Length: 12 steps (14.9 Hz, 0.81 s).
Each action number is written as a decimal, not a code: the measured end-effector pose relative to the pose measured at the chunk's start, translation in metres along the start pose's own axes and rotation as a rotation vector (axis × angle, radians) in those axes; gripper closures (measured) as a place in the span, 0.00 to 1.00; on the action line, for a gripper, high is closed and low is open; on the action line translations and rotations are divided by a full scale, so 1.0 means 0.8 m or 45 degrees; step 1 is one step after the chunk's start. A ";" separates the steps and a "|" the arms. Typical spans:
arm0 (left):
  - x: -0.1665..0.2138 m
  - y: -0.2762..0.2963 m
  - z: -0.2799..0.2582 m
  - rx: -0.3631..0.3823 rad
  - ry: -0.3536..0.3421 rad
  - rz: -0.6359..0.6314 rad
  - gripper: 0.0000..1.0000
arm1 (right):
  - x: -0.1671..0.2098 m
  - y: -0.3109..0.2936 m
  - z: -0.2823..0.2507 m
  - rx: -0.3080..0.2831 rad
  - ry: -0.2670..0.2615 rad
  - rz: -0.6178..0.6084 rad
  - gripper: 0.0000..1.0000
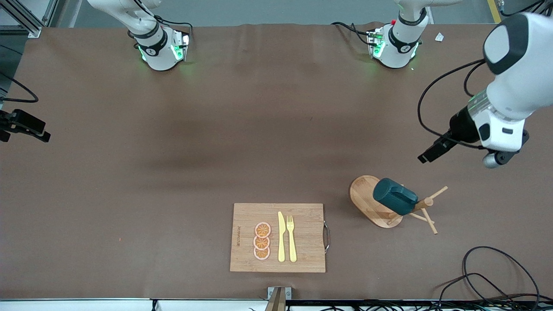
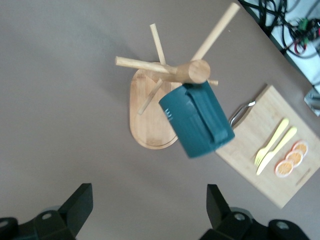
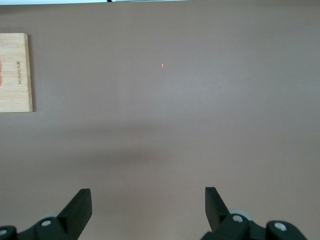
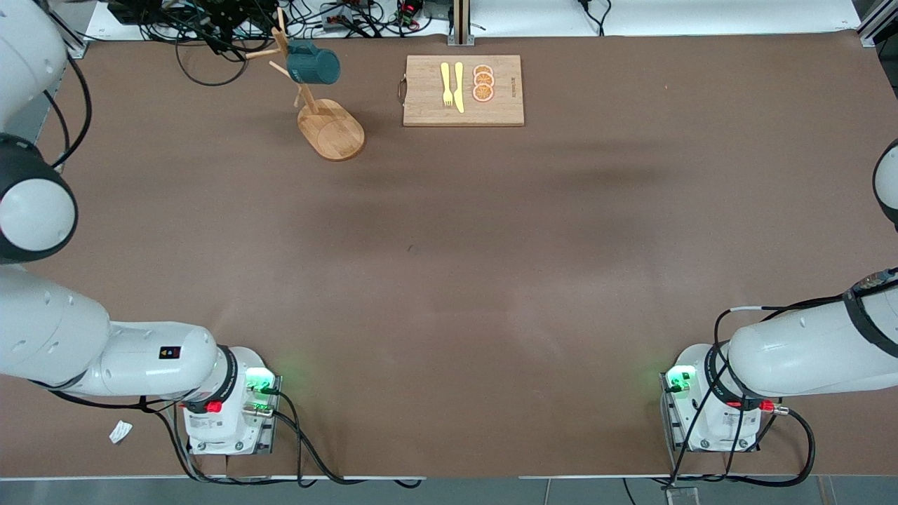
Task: Transfer cup from left to right arm and place
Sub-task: 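Reach the left gripper to the teal mug on the wooden stand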
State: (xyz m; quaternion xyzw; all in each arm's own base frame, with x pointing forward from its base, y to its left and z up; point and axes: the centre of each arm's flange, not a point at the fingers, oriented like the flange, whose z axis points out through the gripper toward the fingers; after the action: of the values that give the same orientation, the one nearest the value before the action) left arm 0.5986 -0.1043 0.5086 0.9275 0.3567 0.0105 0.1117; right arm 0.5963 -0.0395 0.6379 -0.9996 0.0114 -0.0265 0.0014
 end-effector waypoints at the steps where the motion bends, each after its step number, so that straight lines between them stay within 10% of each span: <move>1: 0.006 0.006 0.016 -0.009 -0.009 -0.047 0.00 | 0.000 0.000 0.000 0.000 0.000 0.000 0.00; 12: 0.066 0.055 0.099 -0.069 -0.145 -0.338 0.00 | 0.000 0.000 0.000 0.000 0.000 0.000 0.00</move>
State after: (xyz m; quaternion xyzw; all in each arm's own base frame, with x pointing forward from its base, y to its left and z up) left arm 0.6746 -0.1166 0.4376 0.8678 0.4691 -0.0473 0.1571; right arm 0.5963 -0.0395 0.6380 -0.9996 0.0114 -0.0265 0.0013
